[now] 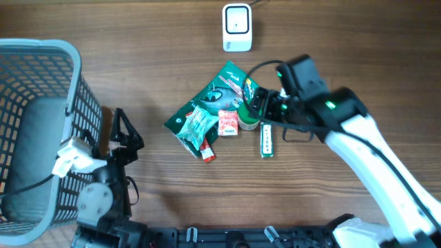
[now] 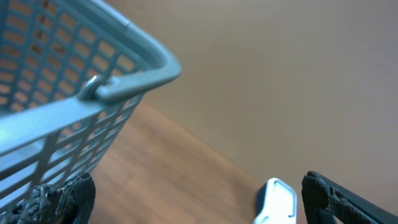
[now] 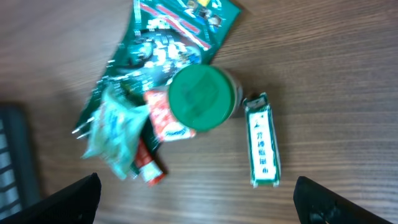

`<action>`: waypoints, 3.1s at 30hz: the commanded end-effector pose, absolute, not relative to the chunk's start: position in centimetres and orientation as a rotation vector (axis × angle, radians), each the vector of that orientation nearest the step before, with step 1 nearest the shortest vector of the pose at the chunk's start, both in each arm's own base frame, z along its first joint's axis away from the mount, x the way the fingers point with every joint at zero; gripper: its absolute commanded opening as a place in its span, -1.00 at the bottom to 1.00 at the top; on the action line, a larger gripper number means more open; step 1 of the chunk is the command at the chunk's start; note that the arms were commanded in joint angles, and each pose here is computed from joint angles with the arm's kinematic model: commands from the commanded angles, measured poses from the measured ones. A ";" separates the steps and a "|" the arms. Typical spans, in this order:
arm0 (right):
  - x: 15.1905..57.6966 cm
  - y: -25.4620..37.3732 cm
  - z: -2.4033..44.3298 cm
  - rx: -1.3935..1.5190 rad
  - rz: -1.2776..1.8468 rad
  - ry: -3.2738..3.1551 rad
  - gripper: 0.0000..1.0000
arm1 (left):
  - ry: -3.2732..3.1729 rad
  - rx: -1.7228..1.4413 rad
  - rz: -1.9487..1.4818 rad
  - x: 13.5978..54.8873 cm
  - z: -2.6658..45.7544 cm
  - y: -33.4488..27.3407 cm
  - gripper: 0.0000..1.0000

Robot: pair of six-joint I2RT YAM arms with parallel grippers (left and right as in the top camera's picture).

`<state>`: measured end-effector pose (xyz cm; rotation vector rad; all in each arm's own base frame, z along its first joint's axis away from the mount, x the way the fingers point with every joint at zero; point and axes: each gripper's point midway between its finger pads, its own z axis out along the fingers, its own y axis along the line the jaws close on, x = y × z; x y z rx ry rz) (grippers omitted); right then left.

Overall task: Scan the item barcode
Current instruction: 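Reach the right gripper forward over the jar and items near the scanner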

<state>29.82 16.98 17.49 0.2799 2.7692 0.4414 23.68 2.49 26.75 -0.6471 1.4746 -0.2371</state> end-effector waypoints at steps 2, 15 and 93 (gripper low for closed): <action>32.4 17.6 14.8 0.270 0.362 2.785 0.99 | 1.508 -0.687 -0.174 24.3 25.3 3.1 1.00; 34.2 15.7 12.3 0.396 0.168 2.759 0.99 | 1.527 -0.686 -0.164 24.4 24.8 3.0 0.99; 32.9 21.9 12.9 0.026 0.414 3.152 -0.20 | 2.270 -0.129 0.154 18.3 8.7 1.5 1.00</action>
